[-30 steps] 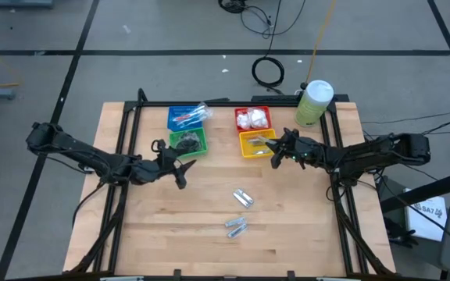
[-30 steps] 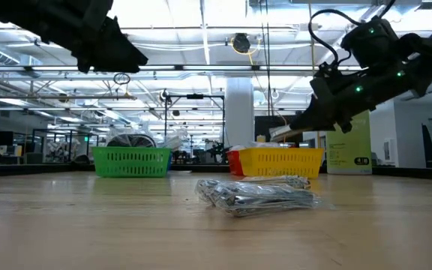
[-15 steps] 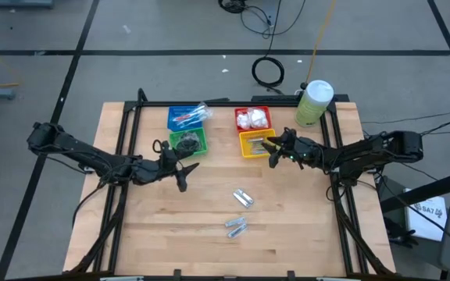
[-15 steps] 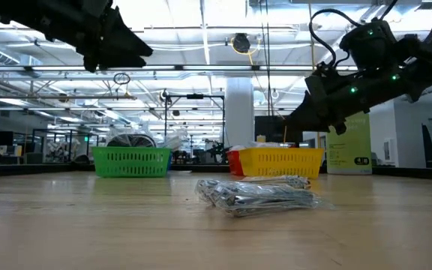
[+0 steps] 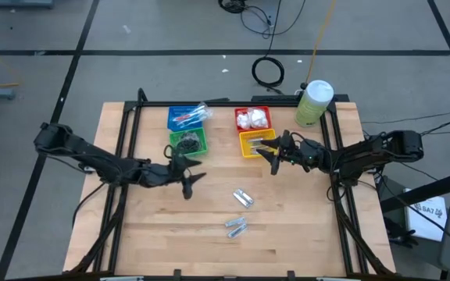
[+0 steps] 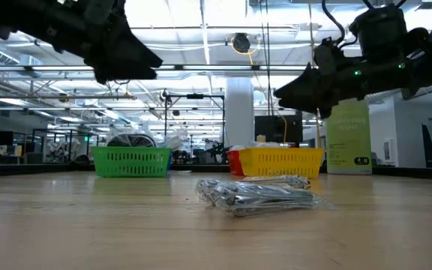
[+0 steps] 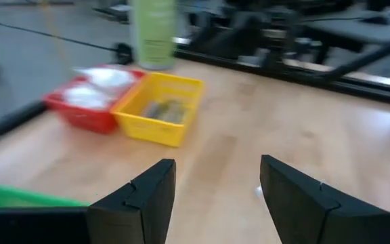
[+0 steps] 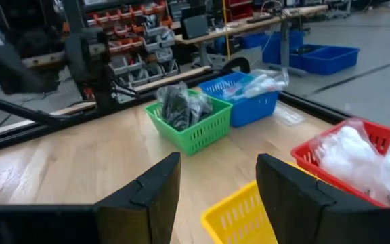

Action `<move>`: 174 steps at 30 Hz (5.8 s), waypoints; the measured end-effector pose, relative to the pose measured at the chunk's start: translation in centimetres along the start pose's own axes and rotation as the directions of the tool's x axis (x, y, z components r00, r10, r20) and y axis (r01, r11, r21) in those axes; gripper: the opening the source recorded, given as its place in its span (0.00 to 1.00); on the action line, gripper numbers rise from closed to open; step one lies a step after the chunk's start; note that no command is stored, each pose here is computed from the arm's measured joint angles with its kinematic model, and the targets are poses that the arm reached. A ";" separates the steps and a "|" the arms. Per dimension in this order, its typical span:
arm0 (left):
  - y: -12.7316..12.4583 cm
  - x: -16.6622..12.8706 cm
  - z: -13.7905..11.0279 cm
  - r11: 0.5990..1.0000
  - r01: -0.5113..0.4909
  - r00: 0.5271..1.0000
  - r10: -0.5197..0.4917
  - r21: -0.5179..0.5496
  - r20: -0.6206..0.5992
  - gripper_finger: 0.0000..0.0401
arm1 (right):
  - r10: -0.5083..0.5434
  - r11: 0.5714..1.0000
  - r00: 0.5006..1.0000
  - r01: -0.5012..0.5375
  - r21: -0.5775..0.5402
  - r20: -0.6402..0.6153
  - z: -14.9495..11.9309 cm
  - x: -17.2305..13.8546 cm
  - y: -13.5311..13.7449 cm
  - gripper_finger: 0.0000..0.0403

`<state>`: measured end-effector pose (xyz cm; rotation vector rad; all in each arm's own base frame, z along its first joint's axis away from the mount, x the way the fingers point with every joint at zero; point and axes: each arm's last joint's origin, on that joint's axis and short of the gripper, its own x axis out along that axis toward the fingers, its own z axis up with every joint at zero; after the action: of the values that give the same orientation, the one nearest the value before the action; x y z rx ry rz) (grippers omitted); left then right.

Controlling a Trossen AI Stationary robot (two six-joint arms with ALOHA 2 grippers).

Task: Pick & Place Travel size toiletries
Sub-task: Put the nail cutter into the yellow bin

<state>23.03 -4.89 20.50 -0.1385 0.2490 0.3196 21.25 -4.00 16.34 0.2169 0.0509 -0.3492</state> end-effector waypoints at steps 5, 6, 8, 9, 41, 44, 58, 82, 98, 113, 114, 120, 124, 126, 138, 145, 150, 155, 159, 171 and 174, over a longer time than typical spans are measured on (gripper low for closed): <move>-1.2 2.2 -0.6 0.996 0.089 0.996 -0.090 -0.027 -0.026 0.52 | 0.006 1.000 1.000 -0.006 0.006 0.019 0.2 0.0 0.1 0.45; -1.5 2.8 -0.8 0.995 0.101 0.994 -0.102 -0.018 -0.050 0.52 | 0.005 1.000 1.000 -0.005 0.005 0.018 0.2 0.0 0.1 0.45; -2.2 4.3 -1.0 0.991 0.136 0.985 -0.134 0.016 -0.106 0.52 | 0.005 1.000 1.000 -0.005 0.006 0.017 0.2 0.0 0.1 0.45; -2.6 5.1 -1.1 0.986 0.164 0.978 -0.158 0.035 -0.133 0.52 | 0.005 1.000 1.000 -0.005 0.006 0.017 0.2 0.0 0.1 0.45; -6.2 17.1 -6.6 0.798 0.437 0.880 -0.285 0.414 -0.379 0.52 | 0.010 1.000 1.000 -0.010 0.009 0.014 0.1 0.0 0.2 0.45; -6.0 17.1 -6.6 0.789 0.412 0.892 -0.250 0.455 -0.376 0.52 | 0.010 1.000 1.000 -0.010 0.008 0.013 0.1 0.0 0.2 0.45; -4.1 18.1 -6.5 0.810 0.404 0.890 -0.242 0.424 -0.386 0.52 | 0.009 1.000 1.000 -0.009 0.008 0.011 0.1 0.0 0.1 0.45; -5.3 17.0 -7.7 0.803 0.585 0.723 -0.450 0.117 -0.523 0.52 | 0.010 1.000 1.000 -0.010 0.007 0.008 0.1 0.0 0.2 0.45; -5.9 17.2 -7.2 0.770 0.524 0.830 -0.363 0.365 -0.424 0.52 | 0.010 1.000 1.000 -0.010 0.005 0.008 0.1 0.0 0.2 0.45; -6.2 17.9 -5.9 0.786 0.539 0.806 -0.377 0.303 -0.456 0.52 | 0.010 1.000 1.000 -0.010 0.005 0.009 0.1 0.0 0.2 0.45; -6.1 17.9 -5.9 0.787 0.538 0.806 -0.375 0.303 -0.458 0.52 | 0.010 1.000 1.000 -0.010 0.005 0.009 0.1 0.0 0.2 0.45; -6.1 18.0 -6.2 0.787 0.539 0.803 -0.371 0.302 -0.465 0.52 | 0.011 1.000 1.000 -0.011 0.008 0.009 0.1 0.0 0.2 0.45; -6.1 18.4 -7.3 0.789 0.547 0.791 -0.377 0.281 -0.482 0.52 | 0.011 1.000 1.000 -0.011 0.008 0.010 0.1 0.0 0.2 0.45; -6.0 18.5 -7.8 0.798 0.545 0.785 -0.376 0.259 -0.493 0.52 | 0.011 1.000 1.000 -0.011 0.008 0.012 0.1 0.0 0.2 0.45; -6.0 18.4 -8.2 0.809 0.552 0.757 -0.384 0.202 -0.529 0.34 | 0.010 1.000 1.000 -0.010 0.008 0.008 0.1 0.0 0.2 0.45; -5.9 18.4 -8.2 0.812 0.547 0.761 -0.382 0.202 -0.525 0.05 | 0.010 1.000 1.000 -0.010 0.008 0.008 0.1 0.0 0.2 0.45; -6.1 17.5 -6.7 0.825 0.494 0.798 -0.306 0.273 -0.518 0.07 | 0.010 1.000 1.000 -0.010 0.008 0.006 0.0 0.0 0.2 0.45; -6.7 15.0 -3.4 0.779 0.435 0.849 -0.188 0.452 -0.494 0.02 | 0.009 1.000 1.000 -0.009 0.007 0.001 0.0 0.0 0.2 0.45; -7.0 12.8 -0.7 0.703 0.281 0.913 0.013 0.653 -0.407 0.02 | 0.013 1.000 1.000 -0.013 0.021 0.007 0.1 0.0 0.2 0.45; -5.4 10.7 2.5 0.504 0.004 0.907 0.362 0.863 -0.216 0.01 | 0.251 0.956 0.966 -0.238 0.174 -0.055 1.5 1.4 2.5 0.45; -5.3 10.7 2.7 0.514 -0.007 0.908 0.363 0.858 -0.210 0.00 | 0.274 0.956 0.958 -0.263 0.131 -0.079 1.7 2.0 3.4 0.45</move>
<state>35.20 -6.27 20.77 0.8416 0.7859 0.3588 24.36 -1.90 18.48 0.3551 0.0949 -0.0694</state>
